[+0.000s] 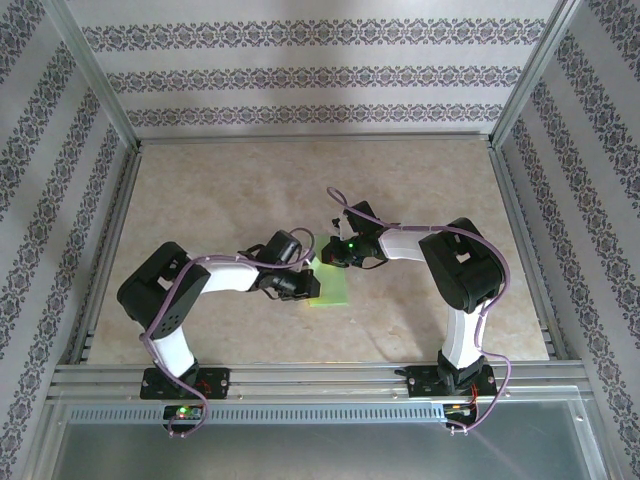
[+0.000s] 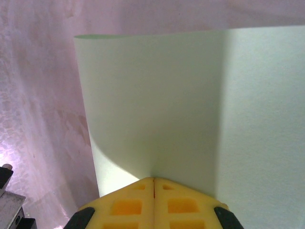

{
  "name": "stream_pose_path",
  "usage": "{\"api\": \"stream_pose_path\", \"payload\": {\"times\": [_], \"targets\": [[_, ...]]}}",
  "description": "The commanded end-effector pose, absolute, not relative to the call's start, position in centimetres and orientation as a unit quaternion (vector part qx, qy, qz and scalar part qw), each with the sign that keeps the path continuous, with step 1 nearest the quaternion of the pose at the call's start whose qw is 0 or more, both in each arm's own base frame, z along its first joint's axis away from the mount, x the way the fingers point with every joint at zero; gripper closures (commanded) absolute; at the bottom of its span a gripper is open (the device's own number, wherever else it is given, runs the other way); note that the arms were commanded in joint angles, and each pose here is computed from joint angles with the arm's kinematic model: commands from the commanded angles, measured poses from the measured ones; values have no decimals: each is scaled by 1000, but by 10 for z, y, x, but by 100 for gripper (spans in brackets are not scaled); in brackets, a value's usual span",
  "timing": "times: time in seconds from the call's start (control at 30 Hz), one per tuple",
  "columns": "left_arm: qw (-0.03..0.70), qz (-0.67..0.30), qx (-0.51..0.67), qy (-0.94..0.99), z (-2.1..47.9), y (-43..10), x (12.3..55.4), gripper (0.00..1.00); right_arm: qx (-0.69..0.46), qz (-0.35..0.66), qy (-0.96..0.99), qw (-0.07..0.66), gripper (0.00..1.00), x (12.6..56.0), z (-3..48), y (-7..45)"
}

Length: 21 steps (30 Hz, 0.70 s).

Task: Fold a paper plane with a square sheet of paper (fold left side to right side)
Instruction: First fold the square sheet of paper in half at the center of the table.

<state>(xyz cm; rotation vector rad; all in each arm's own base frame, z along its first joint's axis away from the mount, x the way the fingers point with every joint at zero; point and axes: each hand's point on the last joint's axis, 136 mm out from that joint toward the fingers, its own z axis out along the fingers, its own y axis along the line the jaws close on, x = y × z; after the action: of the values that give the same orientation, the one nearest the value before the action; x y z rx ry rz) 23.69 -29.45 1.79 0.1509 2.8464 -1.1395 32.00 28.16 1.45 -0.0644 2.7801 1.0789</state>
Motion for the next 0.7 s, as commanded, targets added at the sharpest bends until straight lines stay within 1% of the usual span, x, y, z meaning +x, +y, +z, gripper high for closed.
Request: {"api": "stream_pose_path", "payload": {"times": [0.0, 0.2, 0.37, 0.53, 0.67], "targets": [[-16, -336, 41, 941, 2, -278, 202, 88, 5, 271, 962, 34, 100, 297, -34, 248], [-27, -325, 46, 944, 5, -271, 185, 88, 4, 272, 962, 33, 100, 296, -34, 248], [-19, -333, 56, 941, 20, -272, 186, 88, 1, 274, 961, 33, 100, 296, -33, 249], [32, -357, 54, 932, 57, -272, 217, 88, -3, 278, 960, 33, 100, 296, -32, 250], [59, -361, 57, 929, 70, -271, 246, 88, -4, 279, 960, 36, 100, 297, -30, 252]]}}
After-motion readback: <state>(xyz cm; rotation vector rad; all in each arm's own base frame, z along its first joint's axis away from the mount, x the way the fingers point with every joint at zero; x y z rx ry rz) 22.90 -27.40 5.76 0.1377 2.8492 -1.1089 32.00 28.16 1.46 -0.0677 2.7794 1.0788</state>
